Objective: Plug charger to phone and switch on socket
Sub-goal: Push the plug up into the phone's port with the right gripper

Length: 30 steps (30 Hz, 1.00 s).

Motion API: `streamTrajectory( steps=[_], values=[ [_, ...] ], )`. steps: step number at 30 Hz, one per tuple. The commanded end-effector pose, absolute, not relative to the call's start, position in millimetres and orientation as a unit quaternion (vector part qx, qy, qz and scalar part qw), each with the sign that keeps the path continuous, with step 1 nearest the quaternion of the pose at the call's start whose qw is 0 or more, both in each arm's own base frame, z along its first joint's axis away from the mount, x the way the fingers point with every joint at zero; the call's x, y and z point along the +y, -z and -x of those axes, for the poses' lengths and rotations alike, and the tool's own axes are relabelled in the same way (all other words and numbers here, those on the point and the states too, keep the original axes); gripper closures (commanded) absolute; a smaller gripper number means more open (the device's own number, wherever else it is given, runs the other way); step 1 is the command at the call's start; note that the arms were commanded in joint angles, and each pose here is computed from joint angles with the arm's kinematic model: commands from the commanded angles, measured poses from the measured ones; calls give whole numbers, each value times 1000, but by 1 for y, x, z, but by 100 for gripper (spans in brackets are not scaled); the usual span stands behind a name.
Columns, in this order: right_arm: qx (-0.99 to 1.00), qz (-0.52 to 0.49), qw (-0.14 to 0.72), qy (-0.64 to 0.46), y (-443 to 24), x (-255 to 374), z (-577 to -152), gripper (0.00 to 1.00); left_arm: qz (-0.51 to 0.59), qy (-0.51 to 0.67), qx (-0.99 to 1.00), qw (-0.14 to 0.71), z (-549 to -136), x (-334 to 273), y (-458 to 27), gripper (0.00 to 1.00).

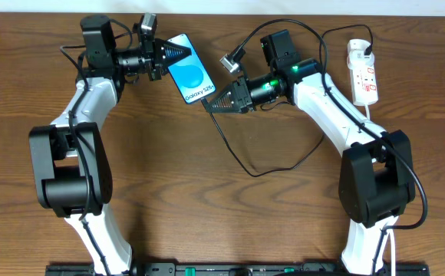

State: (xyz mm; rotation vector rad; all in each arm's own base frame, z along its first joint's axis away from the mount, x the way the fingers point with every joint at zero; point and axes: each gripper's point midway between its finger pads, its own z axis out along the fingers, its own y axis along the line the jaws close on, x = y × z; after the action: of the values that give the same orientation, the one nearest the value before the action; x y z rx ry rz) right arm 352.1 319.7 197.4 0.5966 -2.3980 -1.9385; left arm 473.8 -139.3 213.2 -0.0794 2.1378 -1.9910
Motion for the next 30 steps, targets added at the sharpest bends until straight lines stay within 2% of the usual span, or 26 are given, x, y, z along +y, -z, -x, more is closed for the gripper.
streamTrajectory(
  steps=[1,30],
  values=[
    [-771,-176,-9,612,-195,316,-364,99,-20,694,714,89,-459,-149,-232,93],
    [-792,-150,-36,591,-182,321,-389,99,-14,696,714,69,-456,-158,-232,93]
  ],
)
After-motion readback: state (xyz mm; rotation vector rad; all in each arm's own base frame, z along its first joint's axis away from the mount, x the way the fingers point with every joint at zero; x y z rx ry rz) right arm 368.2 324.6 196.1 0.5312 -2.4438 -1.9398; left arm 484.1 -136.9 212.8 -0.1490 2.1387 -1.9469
